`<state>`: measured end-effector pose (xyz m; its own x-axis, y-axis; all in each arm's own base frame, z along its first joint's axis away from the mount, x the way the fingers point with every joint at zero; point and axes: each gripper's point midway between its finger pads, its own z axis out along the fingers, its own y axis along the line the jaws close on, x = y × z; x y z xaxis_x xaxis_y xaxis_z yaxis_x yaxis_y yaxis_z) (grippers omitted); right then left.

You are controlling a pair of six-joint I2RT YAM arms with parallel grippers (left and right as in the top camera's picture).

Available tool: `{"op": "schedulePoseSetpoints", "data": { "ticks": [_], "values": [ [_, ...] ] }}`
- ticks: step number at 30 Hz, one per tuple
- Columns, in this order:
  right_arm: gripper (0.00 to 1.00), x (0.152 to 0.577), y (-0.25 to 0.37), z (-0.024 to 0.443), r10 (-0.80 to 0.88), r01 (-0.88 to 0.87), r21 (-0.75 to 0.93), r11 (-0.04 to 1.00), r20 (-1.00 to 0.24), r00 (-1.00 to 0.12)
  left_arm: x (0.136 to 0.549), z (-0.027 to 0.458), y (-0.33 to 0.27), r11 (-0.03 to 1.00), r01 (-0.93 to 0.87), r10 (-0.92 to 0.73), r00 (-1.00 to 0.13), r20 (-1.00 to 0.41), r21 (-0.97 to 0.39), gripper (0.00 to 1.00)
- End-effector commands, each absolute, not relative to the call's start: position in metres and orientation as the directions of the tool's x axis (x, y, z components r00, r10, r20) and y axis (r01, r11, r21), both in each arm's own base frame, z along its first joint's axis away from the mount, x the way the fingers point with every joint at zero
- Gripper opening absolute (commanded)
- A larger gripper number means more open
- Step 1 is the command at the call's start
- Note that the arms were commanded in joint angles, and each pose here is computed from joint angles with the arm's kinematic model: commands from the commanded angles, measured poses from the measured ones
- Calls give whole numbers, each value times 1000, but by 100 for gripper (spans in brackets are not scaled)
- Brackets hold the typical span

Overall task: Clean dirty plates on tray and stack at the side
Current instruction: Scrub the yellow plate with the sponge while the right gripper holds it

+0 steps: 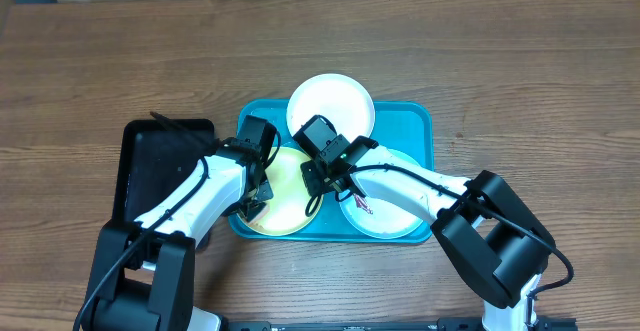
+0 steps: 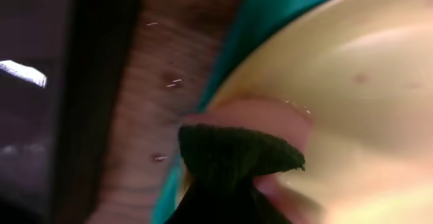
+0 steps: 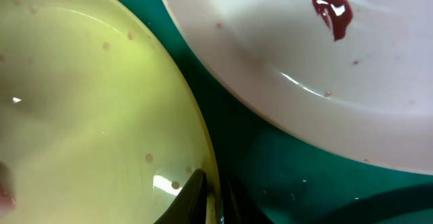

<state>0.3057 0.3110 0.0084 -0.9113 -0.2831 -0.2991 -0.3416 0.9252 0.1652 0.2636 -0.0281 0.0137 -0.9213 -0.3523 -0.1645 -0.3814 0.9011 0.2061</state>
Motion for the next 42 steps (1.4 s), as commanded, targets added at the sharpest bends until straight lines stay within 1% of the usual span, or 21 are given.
{"op": "schedulePoseSetpoints", "data": {
  "ticks": [1,3,6,9,10,11,13,15,17,27,30,33,37,39,42],
  "values": [
    [11,307,299,-2,-276,-320,118,940,-284,-918,267,25,2,838,-410,-347,-910,-227,360,4],
    [11,307,299,-2,-276,-320,118,940,-284,-918,278,36,-4,847,-417,-354,-905,-236,330,4],
    [11,307,299,-2,-276,-320,118,940,-284,-918,300,52,-24,875,-430,-377,-894,-243,223,4],
    [11,307,299,-2,-276,-320,118,940,-285,-918,324,62,-63,915,-403,-391,-895,-214,15,4],
    [11,308,299,-2,-276,-320,119,940,-285,-918,332,63,-83,927,-364,-376,-906,-197,-94,4],
    [11,308,299,-2,-276,-320,119,940,-285,-918,338,65,-97,926,-339,-367,-911,-186,-166,4],
    [11,308,300,-2,-276,-320,119,940,-287,-917,345,65,-115,913,-313,-363,-915,-174,-263,4],
    [11,308,300,-2,-276,-320,120,940,-288,-917,348,63,-123,901,-306,-367,-916,-163,-308,4],
    [11,308,300,-2,-276,-320,120,940,-287,-917,349,56,-125,896,-316,-375,-915,-152,-311,4],
    [11,308,299,-2,-276,-320,119,940,-285,-918,340,-5,-120,906,-360,-377,-925,-39,-222,4],
    [11,307,299,-2,-276,-320,119,940,-285,-918,333,-22,-111,913,-375,-381,-924,-10,-161,4],
    [11,308,299,-2,-276,-320,119,940,-285,-918,319,-28,-78,911,-412,-412,-911,-20,6,4],
    [11,308,300,-2,-276,-320,119,940,-286,-918,295,-18,-21,815,-499,-495,-864,-95,295,4],
    [11,308,300,-2,-276,-320,120,940,-287,-917,288,-8,-2,774,-500,-489,-862,-135,388,4],
    [11,308,300,-2,-276,-320,120,940,-288,-917,288,10,18,734,-482,-449,-873,-191,479,4]
  ]
}}
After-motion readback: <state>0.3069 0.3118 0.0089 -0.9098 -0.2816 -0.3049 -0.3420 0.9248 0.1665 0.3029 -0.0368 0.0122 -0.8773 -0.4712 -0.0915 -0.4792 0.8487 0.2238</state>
